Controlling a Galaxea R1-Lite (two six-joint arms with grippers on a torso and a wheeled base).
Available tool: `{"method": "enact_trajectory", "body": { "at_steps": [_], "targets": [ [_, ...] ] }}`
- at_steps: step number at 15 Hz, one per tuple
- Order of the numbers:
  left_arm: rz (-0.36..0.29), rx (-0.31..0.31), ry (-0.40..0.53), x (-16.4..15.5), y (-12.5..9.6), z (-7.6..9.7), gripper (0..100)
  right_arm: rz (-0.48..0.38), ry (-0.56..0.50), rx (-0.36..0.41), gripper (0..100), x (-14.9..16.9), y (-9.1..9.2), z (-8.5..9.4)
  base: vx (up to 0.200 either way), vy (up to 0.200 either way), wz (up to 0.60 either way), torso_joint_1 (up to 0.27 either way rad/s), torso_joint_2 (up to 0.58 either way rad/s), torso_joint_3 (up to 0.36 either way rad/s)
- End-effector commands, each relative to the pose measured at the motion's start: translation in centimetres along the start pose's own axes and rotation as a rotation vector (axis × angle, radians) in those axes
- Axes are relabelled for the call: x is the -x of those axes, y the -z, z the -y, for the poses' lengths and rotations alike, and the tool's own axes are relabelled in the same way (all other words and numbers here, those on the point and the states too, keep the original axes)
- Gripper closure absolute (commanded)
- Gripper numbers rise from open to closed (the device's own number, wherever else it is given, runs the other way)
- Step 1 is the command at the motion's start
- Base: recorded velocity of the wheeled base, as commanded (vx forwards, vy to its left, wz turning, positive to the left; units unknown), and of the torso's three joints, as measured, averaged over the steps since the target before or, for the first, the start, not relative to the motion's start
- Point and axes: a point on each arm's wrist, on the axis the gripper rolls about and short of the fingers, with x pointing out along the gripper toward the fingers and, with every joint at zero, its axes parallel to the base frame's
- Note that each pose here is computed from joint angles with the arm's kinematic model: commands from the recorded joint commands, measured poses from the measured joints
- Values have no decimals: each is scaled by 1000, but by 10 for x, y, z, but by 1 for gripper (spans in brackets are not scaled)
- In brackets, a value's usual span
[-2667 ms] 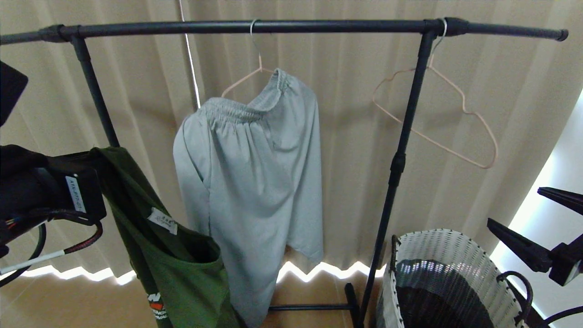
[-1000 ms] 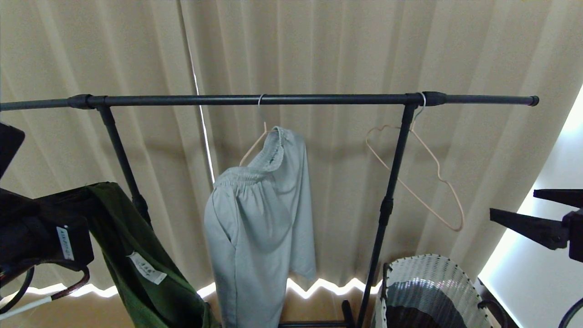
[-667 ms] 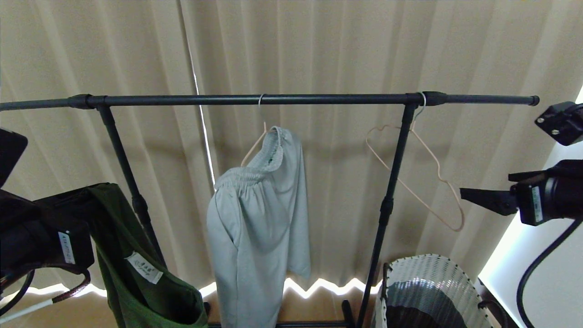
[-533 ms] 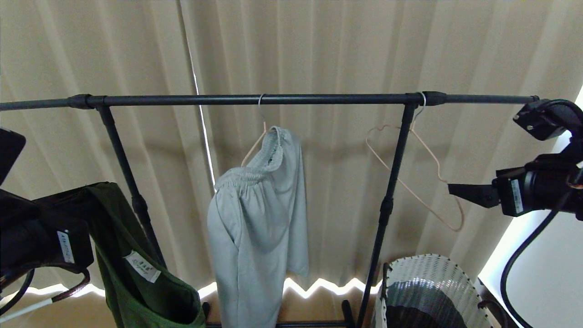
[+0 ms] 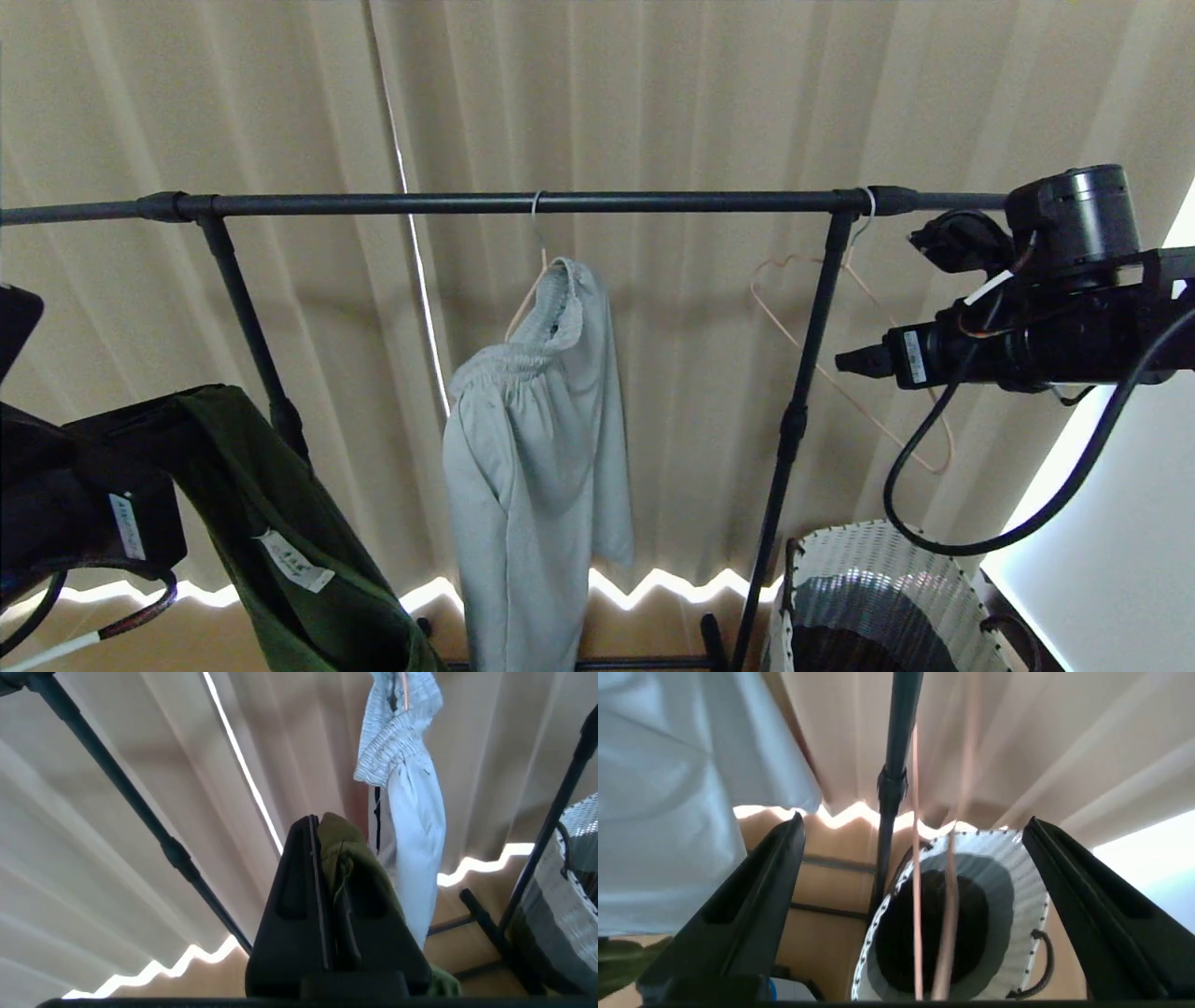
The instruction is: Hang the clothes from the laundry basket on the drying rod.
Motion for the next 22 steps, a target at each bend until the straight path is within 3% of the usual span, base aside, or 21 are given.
{"method": "enact_trajectory", "body": {
  "at_steps": [1,8,9,22],
  "targets": [
    [1,0,1,0,0,0,100,-35,11,0,0,-27,2,-2,0,0,0,0,0,0],
    [12,3,1,5,1,-1,100,-22,37,-10,0,-33,1,0,0,0,0,0,0,0],
    [12,3,1,5,1,-1,100,-20,37,-10,100,-32,1,0,0,0,0,0,0,0],
    [15,4,-5,6,1,-2,100,84,109,-54,100,7,-13,20,0,0,0,0,0,0]
  ]
}}
